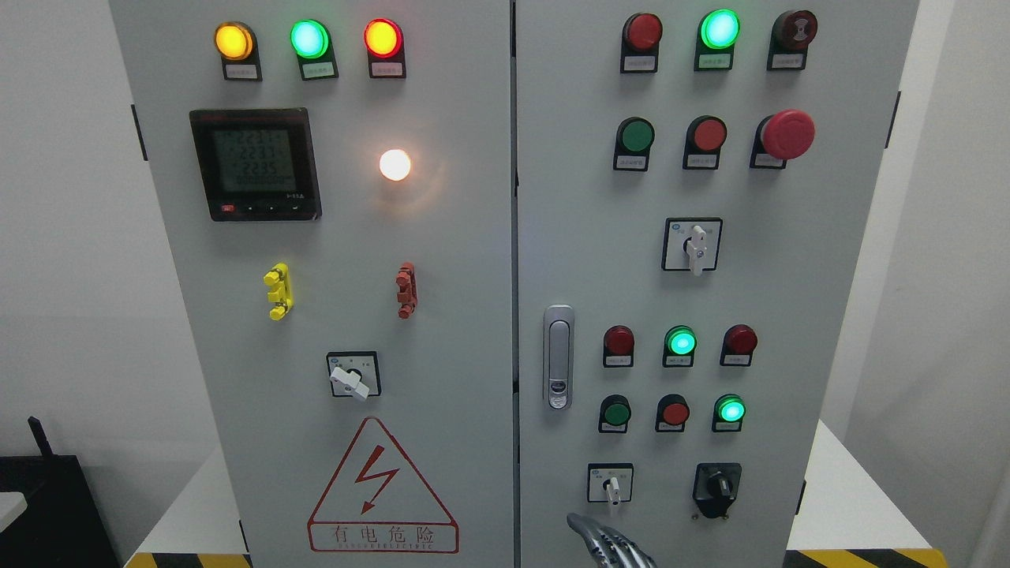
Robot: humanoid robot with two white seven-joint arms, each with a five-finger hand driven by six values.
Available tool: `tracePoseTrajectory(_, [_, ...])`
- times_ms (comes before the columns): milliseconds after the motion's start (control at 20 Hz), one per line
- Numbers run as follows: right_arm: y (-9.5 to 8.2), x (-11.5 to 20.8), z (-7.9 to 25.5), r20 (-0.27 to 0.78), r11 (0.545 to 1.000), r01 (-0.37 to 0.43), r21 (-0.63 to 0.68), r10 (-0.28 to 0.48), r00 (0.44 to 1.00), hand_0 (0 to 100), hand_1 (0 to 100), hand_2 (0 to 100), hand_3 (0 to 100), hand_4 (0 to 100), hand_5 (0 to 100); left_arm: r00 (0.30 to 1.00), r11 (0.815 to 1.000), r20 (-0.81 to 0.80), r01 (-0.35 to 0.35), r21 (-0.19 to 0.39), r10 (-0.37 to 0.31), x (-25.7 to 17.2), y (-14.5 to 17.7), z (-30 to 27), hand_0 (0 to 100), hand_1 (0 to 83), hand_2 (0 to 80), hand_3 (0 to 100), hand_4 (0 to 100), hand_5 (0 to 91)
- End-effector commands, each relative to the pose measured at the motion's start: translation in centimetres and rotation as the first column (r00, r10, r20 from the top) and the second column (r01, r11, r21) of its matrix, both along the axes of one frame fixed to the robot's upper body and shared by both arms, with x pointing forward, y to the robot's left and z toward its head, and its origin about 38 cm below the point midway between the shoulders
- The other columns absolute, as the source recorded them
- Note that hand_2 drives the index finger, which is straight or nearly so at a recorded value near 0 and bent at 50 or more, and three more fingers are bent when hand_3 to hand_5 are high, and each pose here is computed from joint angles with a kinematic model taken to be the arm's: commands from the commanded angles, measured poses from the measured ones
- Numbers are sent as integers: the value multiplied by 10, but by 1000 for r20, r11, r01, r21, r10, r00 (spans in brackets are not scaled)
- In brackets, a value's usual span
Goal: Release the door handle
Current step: 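Raise the right hand up toward the silver latch handle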
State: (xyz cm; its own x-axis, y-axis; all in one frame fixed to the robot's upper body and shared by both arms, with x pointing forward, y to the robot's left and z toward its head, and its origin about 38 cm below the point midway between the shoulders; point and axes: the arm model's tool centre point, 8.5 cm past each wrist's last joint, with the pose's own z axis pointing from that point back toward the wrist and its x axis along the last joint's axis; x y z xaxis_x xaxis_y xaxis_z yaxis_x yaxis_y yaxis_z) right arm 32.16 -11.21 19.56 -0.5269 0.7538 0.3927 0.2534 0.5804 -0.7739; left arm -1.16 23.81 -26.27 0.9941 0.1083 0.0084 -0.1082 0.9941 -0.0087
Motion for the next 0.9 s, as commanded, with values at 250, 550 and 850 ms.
tracePoseTrajectory(250, [8, 35, 31, 67, 963, 178, -204, -168, 984, 338, 211, 0, 840, 864, 1000, 1000, 1000, 26, -15, 0, 15, 17, -1, 0, 120, 389, 0, 0, 0, 0])
tracePoseTrajectory(550, [10, 46, 40, 45, 949, 220, -226, -216, 975, 335, 203, 0, 903, 908, 1000, 1000, 1000, 26, -15, 0, 15, 17, -1, 0, 120, 389, 0, 0, 0, 0])
tracePoseTrajectory(850, [13, 52, 40, 16, 937, 250, -243, -254, 967, 336, 191, 0, 917, 913, 1000, 1000, 1000, 26, -15, 0, 15, 17, -1, 0, 120, 389, 0, 0, 0, 0])
